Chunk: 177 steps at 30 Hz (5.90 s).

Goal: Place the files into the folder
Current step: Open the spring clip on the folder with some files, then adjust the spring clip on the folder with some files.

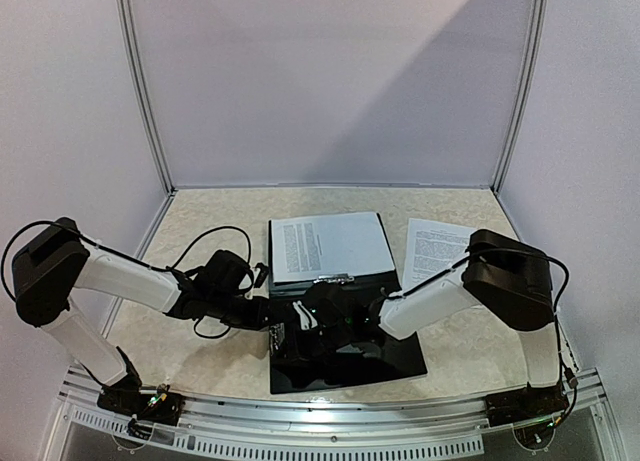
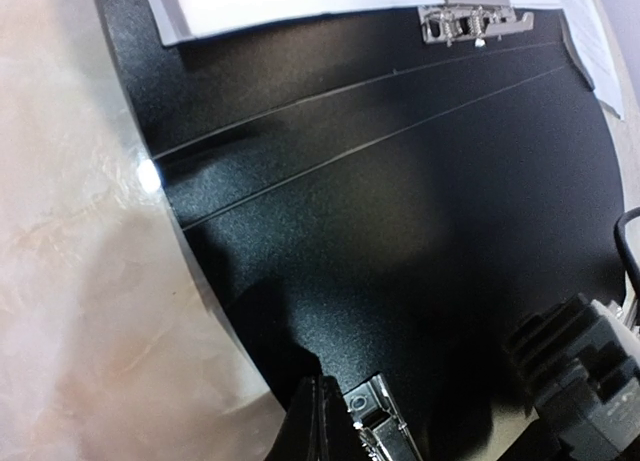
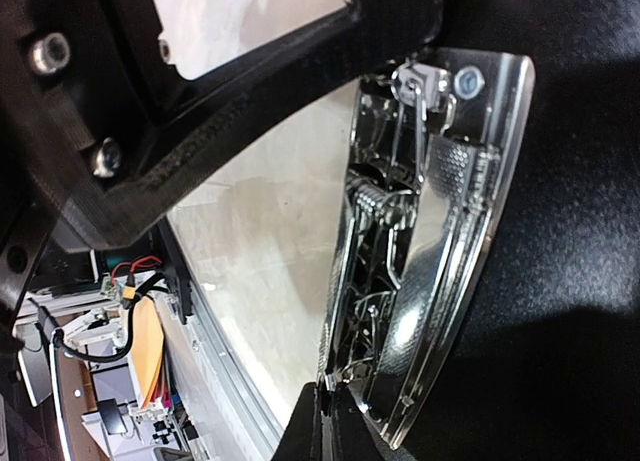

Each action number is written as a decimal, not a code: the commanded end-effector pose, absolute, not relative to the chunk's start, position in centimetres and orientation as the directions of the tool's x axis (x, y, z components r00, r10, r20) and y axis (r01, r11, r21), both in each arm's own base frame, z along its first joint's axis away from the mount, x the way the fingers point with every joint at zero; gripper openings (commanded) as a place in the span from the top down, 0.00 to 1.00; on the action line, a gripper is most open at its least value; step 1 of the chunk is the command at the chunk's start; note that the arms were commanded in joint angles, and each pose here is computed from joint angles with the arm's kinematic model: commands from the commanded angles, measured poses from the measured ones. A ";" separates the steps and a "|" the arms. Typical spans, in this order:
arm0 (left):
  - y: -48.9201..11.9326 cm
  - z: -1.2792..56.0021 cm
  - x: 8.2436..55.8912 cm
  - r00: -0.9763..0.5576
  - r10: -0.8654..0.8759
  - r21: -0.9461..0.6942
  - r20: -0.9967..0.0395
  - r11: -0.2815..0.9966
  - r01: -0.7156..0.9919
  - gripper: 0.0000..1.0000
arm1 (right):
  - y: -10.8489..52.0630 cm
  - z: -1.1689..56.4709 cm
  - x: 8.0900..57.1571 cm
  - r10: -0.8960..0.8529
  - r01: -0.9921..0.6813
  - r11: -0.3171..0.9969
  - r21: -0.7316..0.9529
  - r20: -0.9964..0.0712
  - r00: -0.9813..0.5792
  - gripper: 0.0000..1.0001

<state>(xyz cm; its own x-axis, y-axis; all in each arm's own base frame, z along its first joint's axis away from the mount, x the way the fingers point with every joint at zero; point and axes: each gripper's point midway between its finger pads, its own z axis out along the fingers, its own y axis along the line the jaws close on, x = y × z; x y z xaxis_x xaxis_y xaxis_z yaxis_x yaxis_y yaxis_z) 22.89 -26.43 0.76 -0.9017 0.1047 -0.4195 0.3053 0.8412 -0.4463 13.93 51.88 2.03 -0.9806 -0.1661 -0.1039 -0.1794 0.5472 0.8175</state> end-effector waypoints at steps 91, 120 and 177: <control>-22.3 -4.7 18.1 -0.952 0.222 -0.267 -0.209 0.924 0.274 1.00 | 44.1 -5.9 13.4 -0.196 -0.174 0.906 0.386 0.018 -0.981 0.98; -21.6 -5.2 17.7 -0.937 0.268 -0.188 -0.224 0.931 0.311 1.00 | 47.1 4.2 17.4 -0.203 -0.271 0.830 0.488 -0.187 -0.961 0.97; -25.1 6.5 26.2 -0.733 0.590 0.226 -0.340 0.807 0.545 0.55 | 20.3 7.7 26.3 -0.136 -0.281 0.890 0.358 -0.379 -0.915 0.32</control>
<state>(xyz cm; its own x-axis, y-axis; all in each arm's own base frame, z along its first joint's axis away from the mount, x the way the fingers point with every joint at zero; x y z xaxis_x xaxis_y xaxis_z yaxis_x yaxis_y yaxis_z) 23.17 -25.50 5.82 -0.6994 0.6548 -0.2865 0.5990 0.7557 0.2648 27.08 21.57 10.01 -0.8862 -0.1033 -0.4516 -0.2998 0.8711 0.3890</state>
